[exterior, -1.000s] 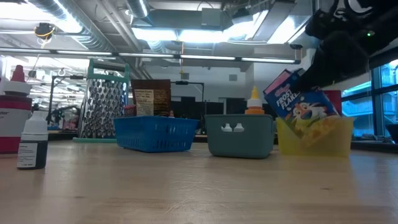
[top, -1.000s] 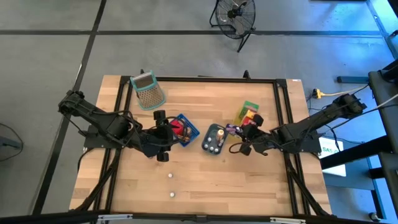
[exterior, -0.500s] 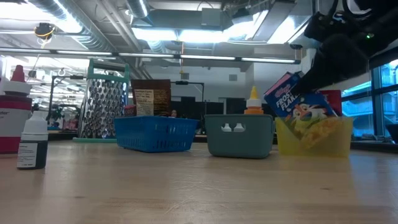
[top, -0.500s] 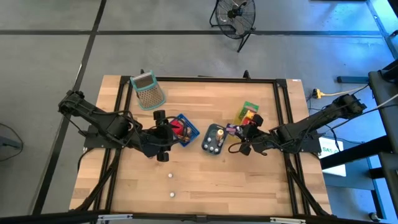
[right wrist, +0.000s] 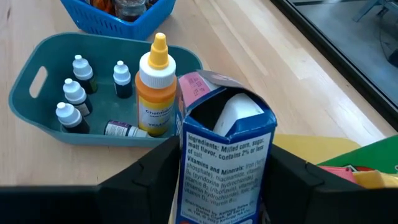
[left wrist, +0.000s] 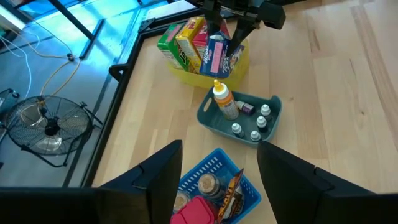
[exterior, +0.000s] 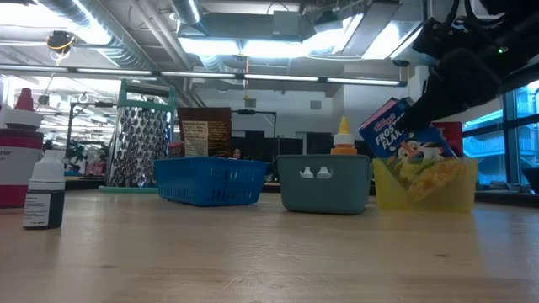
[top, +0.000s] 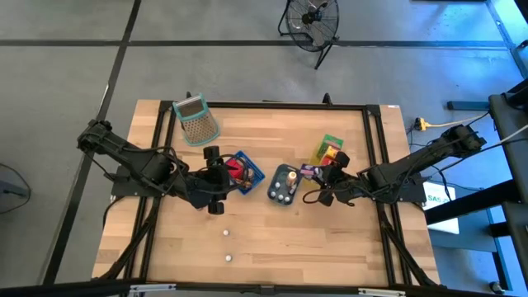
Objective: Pick & Place Kitchen Items
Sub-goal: Put the blue cereal box into the yellow bin
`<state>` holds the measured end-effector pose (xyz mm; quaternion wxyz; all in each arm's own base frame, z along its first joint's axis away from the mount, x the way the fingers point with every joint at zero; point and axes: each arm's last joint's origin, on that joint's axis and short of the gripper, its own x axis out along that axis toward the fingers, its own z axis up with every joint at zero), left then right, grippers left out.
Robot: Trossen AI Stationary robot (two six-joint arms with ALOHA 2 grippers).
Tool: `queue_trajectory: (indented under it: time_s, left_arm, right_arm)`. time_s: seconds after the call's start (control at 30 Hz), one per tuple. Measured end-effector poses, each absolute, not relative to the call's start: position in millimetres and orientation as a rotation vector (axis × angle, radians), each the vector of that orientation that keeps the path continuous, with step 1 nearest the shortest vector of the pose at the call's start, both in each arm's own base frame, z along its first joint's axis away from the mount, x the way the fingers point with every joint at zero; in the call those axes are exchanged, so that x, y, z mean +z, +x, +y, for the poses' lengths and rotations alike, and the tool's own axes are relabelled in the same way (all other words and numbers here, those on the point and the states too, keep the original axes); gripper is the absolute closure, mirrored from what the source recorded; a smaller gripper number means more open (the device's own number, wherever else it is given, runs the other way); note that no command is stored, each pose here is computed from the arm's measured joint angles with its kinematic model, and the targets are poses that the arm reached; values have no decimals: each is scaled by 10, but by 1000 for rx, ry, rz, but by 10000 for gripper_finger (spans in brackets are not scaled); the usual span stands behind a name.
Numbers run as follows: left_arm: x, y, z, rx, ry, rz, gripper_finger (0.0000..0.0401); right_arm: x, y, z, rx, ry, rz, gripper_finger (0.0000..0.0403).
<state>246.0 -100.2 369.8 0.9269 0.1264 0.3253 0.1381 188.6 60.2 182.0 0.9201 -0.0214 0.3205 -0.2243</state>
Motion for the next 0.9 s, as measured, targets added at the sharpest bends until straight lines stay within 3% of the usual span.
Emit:
queue_trajectory:
  time_s: [0.9]
  left_arm:
    - [3696,2459,-1002,283,260,668,198]
  right_arm:
    - [2058,1793,622,-427,-40,653,206]
